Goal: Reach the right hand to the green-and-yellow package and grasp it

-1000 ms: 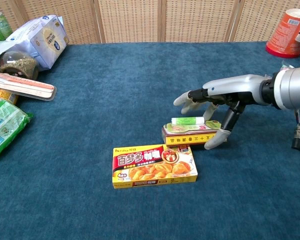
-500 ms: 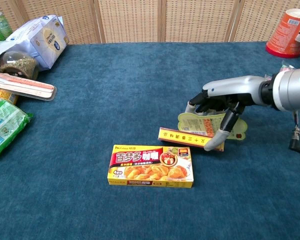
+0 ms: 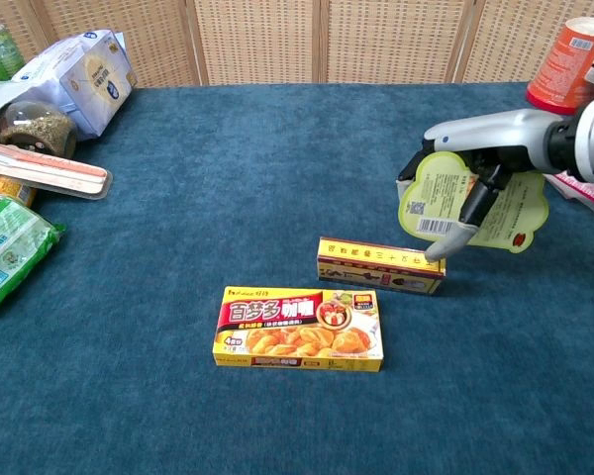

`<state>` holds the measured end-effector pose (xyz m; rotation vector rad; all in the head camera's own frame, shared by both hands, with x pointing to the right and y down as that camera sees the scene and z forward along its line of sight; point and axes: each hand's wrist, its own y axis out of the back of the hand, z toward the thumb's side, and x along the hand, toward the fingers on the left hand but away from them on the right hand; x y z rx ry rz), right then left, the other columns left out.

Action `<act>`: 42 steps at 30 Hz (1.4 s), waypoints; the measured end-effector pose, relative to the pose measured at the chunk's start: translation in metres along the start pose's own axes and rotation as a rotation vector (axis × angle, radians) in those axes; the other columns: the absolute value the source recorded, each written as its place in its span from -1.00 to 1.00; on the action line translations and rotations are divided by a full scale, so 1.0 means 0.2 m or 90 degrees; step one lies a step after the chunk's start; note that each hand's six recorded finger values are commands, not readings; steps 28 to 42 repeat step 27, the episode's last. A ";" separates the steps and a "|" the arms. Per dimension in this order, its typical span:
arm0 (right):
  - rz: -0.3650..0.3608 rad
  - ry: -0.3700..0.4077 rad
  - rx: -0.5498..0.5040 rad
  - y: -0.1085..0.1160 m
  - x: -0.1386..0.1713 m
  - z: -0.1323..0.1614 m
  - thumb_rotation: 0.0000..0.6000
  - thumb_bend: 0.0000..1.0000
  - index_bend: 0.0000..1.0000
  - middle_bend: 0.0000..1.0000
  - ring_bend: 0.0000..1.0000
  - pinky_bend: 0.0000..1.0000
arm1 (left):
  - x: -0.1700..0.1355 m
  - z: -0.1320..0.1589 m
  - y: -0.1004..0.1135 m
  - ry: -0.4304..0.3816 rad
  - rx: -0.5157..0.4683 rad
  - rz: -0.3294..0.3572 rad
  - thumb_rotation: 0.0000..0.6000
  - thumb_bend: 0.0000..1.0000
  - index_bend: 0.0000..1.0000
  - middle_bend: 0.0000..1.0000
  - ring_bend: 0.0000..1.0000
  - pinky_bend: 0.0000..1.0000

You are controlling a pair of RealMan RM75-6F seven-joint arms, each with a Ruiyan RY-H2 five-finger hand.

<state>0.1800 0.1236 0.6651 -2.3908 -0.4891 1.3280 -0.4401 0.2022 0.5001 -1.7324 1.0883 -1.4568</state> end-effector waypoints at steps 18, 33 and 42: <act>-0.065 0.006 0.055 0.33 0.04 0.09 1.00 -0.92 0.12 0.51 0.40 0.57 | 0.00 0.01 0.00 -0.005 -0.002 -0.003 1.00 -1.00 -0.56 -1.00 -1.00 -1.00; -0.090 0.022 0.064 0.44 0.05 0.20 1.00 -0.93 0.12 0.51 0.40 0.57 | 0.00 0.02 -0.01 -0.009 -0.001 -0.007 1.00 -1.00 -0.56 -1.00 -1.00 -1.00; -0.090 0.022 0.064 0.44 0.05 0.20 1.00 -0.93 0.12 0.51 0.40 0.57 | 0.00 0.02 -0.01 -0.009 -0.001 -0.007 1.00 -1.00 -0.56 -1.00 -1.00 -1.00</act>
